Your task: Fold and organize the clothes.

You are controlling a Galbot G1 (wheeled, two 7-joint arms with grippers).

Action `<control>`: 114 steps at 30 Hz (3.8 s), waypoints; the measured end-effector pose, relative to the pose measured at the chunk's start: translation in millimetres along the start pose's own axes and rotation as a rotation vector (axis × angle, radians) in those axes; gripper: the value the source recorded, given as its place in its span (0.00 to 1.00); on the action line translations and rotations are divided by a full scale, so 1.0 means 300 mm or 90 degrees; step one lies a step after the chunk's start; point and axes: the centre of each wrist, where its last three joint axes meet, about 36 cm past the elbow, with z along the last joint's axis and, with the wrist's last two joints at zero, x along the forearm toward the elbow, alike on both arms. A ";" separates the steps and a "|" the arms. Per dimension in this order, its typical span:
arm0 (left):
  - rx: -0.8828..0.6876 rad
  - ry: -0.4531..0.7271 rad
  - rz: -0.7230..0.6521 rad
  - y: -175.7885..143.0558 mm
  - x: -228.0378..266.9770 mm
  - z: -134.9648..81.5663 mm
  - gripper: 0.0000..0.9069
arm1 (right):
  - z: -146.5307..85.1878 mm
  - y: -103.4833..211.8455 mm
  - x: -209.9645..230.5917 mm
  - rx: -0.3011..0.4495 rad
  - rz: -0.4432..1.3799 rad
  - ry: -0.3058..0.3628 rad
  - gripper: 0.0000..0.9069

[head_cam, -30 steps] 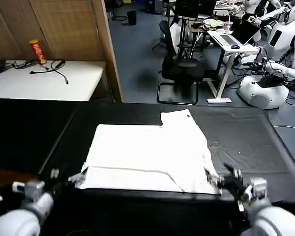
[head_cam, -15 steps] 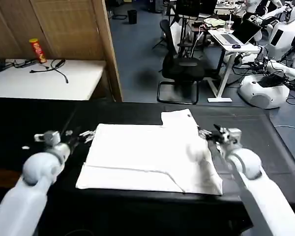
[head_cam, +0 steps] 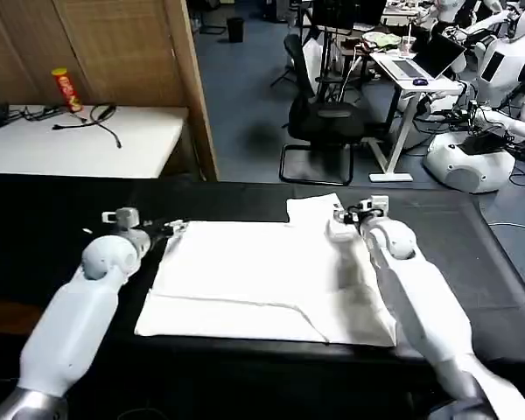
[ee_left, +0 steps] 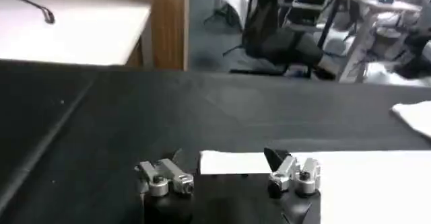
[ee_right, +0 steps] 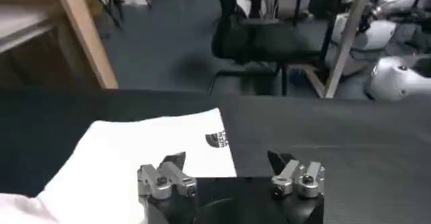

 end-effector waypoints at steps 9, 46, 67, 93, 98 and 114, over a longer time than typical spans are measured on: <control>0.001 0.006 0.001 0.011 -0.046 0.018 0.87 | 0.012 0.011 -0.022 -0.006 0.000 0.017 0.97; -0.009 -0.022 0.027 -0.008 -0.007 -0.004 0.00 | 0.056 -0.081 0.134 0.042 -0.048 -0.101 0.06; -0.077 -0.037 0.042 0.004 0.367 0.095 0.00 | 0.187 -0.160 0.620 0.131 -0.063 -0.066 0.05; -0.173 0.048 0.026 -0.080 0.623 0.305 0.00 | 0.327 -0.118 0.795 0.204 -0.115 0.043 0.05; -0.184 0.069 0.019 -0.088 0.629 0.329 0.97 | 0.321 -0.124 0.818 0.198 -0.129 0.045 0.97; -0.139 -0.007 0.021 -0.074 0.621 0.259 0.97 | 0.262 -0.169 0.736 0.100 -0.058 -0.018 0.97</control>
